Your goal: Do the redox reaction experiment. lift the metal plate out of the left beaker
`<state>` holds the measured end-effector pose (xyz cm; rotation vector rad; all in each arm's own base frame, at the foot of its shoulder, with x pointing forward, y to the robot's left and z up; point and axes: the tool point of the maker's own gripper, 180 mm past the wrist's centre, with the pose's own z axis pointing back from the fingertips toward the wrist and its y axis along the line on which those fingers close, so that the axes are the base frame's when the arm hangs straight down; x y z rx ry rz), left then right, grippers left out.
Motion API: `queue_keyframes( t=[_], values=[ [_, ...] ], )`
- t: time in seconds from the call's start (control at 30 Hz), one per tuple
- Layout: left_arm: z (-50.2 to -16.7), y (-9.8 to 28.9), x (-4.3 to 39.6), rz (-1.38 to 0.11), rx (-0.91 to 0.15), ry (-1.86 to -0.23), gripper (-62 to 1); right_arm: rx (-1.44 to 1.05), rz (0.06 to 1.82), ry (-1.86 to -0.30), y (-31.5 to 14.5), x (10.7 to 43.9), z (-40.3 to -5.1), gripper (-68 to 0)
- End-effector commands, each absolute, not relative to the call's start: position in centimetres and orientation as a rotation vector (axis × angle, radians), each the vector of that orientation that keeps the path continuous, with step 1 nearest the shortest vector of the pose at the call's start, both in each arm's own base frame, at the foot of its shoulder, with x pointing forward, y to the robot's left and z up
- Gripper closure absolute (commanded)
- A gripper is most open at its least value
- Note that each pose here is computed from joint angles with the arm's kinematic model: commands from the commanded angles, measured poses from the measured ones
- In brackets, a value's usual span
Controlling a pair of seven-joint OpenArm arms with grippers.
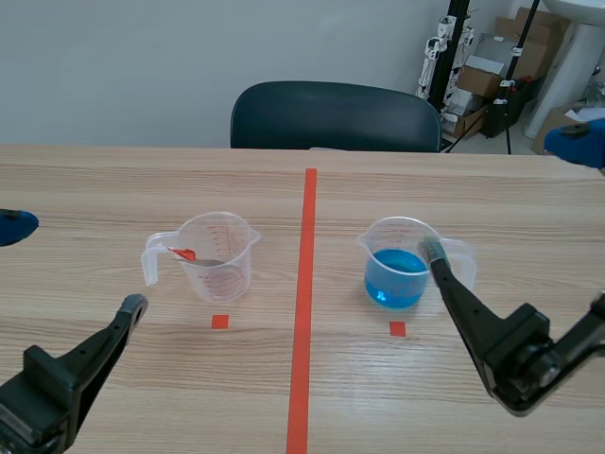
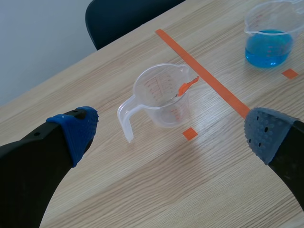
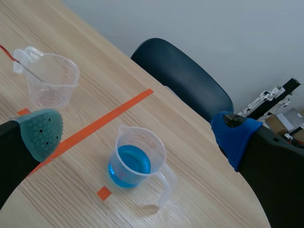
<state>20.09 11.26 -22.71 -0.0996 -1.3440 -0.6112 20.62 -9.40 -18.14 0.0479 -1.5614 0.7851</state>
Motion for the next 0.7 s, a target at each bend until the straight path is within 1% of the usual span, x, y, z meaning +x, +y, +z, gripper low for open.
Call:
queue_keyframes(
  t=[0.0, 0.27, 0.43, 0.53, 0.67],
  values=[
    [-21.8, 11.1, 20.3, -0.6, -0.104, -1.38, -62.3, 0.049, 0.804, -1.61, -9.1, 21.0, -16.9, -67.9],
    [-21.8, 11.1, 20.3, -0.599, -0.104, -1.379, -62.3, 0.039, 0.89, -1.651, -8.6, 21.7, -15.8, -67.9],
    [-22.0, 11.2, 20.3, -0.574, -0.115, -1.371, -62.3, 0.051, 0.964, -1.625, -8.2, 22.1, -15.9, -67.9],
    [-22.5, 11.6, 20.2, -0.573, -0.108, -1.36, -62.3, 0.088, 1.017, -1.587, -7.6, 22.2, -16.3, -67.9],
    [-24.1, 12.8, 20.0, -0.573, -0.087, -1.343, -62.3, 0.105, 1.063, -1.597, -7.1, 22.4, -15.9, -67.9]
  ],
)
